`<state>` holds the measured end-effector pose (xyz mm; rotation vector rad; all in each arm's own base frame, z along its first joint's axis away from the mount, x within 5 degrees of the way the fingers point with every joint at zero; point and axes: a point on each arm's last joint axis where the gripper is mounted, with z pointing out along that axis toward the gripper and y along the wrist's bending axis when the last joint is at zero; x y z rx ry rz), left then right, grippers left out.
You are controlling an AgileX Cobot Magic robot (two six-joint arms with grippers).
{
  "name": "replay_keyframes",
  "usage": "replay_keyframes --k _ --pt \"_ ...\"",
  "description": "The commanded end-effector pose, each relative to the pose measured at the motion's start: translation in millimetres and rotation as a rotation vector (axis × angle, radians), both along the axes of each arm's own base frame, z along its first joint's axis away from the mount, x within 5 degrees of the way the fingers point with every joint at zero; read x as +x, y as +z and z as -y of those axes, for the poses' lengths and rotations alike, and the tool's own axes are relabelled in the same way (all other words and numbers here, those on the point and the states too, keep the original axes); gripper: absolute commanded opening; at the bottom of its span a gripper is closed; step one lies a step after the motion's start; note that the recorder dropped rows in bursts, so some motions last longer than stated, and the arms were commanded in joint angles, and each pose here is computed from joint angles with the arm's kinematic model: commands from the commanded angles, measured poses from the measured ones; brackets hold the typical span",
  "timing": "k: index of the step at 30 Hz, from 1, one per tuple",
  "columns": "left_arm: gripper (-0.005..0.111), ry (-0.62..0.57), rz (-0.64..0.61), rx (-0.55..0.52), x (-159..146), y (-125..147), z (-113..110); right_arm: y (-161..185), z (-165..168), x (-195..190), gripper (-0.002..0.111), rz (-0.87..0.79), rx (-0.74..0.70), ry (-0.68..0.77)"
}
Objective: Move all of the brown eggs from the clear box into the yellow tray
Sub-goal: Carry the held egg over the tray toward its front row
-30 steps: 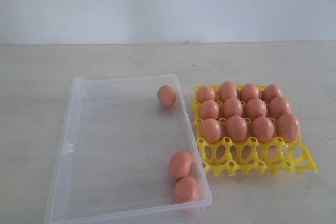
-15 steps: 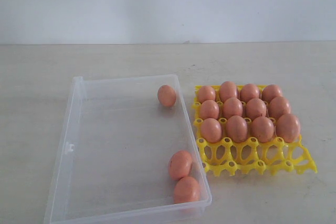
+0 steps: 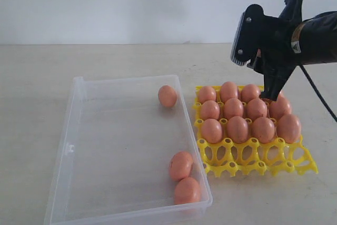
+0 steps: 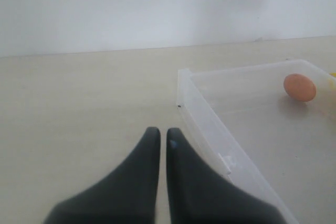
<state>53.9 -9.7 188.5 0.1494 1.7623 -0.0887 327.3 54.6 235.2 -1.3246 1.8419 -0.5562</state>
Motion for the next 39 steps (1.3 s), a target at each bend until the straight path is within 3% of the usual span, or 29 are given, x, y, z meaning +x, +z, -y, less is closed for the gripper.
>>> replay_keyframes --k 1,2,4,5,9,12,15,18,21,25,29,39 --pt "0.004 -0.004 0.005 0.002 0 -1 0 4 -1 1 0.000 0.021 0.078 -0.032" --pt "0.004 -0.004 0.005 0.002 0 -1 0 6 -4 2 0.000 0.039 0.167 -0.061" --pt "0.004 -0.004 0.005 0.002 0 -1 0 15 -12 6 0.000 0.087 0.485 -0.143" --pt "0.004 -0.004 0.005 0.002 0 -1 0 24 -19 8 0.000 0.119 0.715 -0.157" --pt "0.004 -0.004 0.005 0.002 0 -1 0 44 -40 12 0.000 0.187 1.204 0.028" --pt "0.004 -0.004 0.005 0.002 0 -1 0 46 -47 13 0.000 0.142 1.431 0.090" --pt "0.004 -0.004 0.005 0.002 0 -1 0 31 -47 3 0.000 0.085 1.471 0.079" --pt "0.004 -0.004 0.005 0.002 0 -1 0 -3 -39 -31 0.000 0.069 1.595 0.055" --pt "0.004 -0.004 0.005 0.002 0 -1 0 -31 -30 -56 0.000 0.064 1.595 -0.043" --pt "0.004 -0.004 0.005 0.002 0 -1 0 -65 -25 -92 0.000 -0.055 1.517 -0.133" --pt "0.004 -0.004 0.005 0.002 0 -1 0 -81 -30 -117 0.000 -0.185 1.438 -0.086" --pt "0.004 -0.004 0.005 0.002 0 -1 0 -99 -28 -124 0.000 -0.275 1.246 -0.139"
